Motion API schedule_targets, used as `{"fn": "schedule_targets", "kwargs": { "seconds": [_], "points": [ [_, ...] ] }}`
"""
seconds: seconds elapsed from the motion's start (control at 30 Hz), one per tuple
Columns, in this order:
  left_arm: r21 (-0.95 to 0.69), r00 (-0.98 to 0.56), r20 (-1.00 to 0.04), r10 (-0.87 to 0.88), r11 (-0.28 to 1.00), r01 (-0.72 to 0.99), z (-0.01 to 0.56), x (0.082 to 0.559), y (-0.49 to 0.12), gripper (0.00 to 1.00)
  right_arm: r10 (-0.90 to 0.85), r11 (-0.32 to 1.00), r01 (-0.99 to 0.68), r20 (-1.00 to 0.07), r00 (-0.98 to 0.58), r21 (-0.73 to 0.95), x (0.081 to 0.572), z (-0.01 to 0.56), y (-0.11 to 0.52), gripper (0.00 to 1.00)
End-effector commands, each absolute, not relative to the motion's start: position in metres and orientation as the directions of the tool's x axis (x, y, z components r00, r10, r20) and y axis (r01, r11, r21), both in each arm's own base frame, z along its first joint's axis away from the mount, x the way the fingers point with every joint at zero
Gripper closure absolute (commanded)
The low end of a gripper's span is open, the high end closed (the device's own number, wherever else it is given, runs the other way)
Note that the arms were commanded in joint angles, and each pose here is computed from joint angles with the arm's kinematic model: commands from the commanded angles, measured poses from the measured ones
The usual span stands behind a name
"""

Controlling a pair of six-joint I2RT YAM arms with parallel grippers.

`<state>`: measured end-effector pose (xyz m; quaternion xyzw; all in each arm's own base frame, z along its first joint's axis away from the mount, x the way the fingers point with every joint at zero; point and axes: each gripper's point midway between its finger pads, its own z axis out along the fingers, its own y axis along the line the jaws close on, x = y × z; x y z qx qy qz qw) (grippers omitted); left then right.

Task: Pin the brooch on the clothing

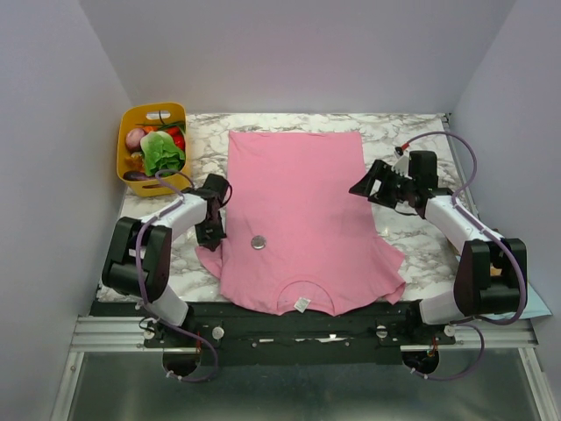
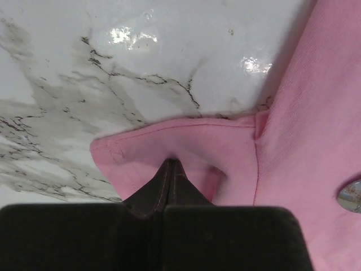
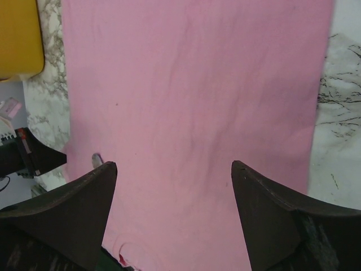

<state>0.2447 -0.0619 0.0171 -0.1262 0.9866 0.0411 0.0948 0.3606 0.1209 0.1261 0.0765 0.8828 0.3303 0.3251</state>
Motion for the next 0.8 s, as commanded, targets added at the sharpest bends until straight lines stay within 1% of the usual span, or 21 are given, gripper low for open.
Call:
{"fn": "schedule_targets", "kwargs": {
  "seconds": [0.0, 0.1, 0.27, 0.37, 0.4, 0.47, 0.6, 0.77],
  "points": [
    [0.195, -0.960, -0.163, -0.230, 0.946, -0.260, 0.005, 0.239, -0.044, 1.00, 0.331, 0.777, -0.091, -0.529, -0.781, 0.622, 0.360, 0.128, 0.122, 0.09],
    [0.255, -0.962, -0.151, -0.229, 0.931, -0.261, 0.002, 0.238, -0.037, 1.00, 0.336, 0.787, -0.083, -0.538, -0.773, 0.611, 0.360, 0.128, 0.118, 0.09],
    [0.393, -0.963, -0.168, -0.213, 0.881, -0.263, 0.010, 0.244, -0.016, 1.00, 0.337, 0.791, -0.083, -0.546, -0.767, 0.606, 0.360, 0.130, 0.117, 0.08],
    [0.464, -0.975, -0.153, -0.161, 0.859, -0.214, 0.019, 0.251, -0.008, 1.00, 0.336, 0.793, -0.080, -0.543, -0.770, 0.604, 0.360, 0.128, 0.117, 0.08],
    [0.499, -0.982, -0.133, -0.134, 0.847, -0.183, 0.024, 0.253, -0.008, 1.00, 0.338, 0.792, -0.076, -0.540, -0.771, 0.605, 0.360, 0.127, 0.117, 0.08],
    [0.564, -0.985, -0.138, -0.105, 0.809, -0.165, 0.030, 0.258, 0.000, 1.00, 0.335, 0.792, -0.075, -0.534, -0.776, 0.606, 0.360, 0.125, 0.118, 0.08],
    [0.630, -0.993, -0.096, -0.074, 0.767, -0.118, 0.030, 0.266, 0.005, 1.00, 0.335, 0.793, -0.072, -0.532, -0.778, 0.605, 0.363, 0.124, 0.117, 0.08],
    [0.684, -0.996, -0.080, -0.041, 0.724, -0.085, 0.033, 0.277, 0.006, 1.00, 0.332, 0.799, -0.073, -0.539, -0.774, 0.597, 0.364, 0.125, 0.116, 0.08]
  ]
}}
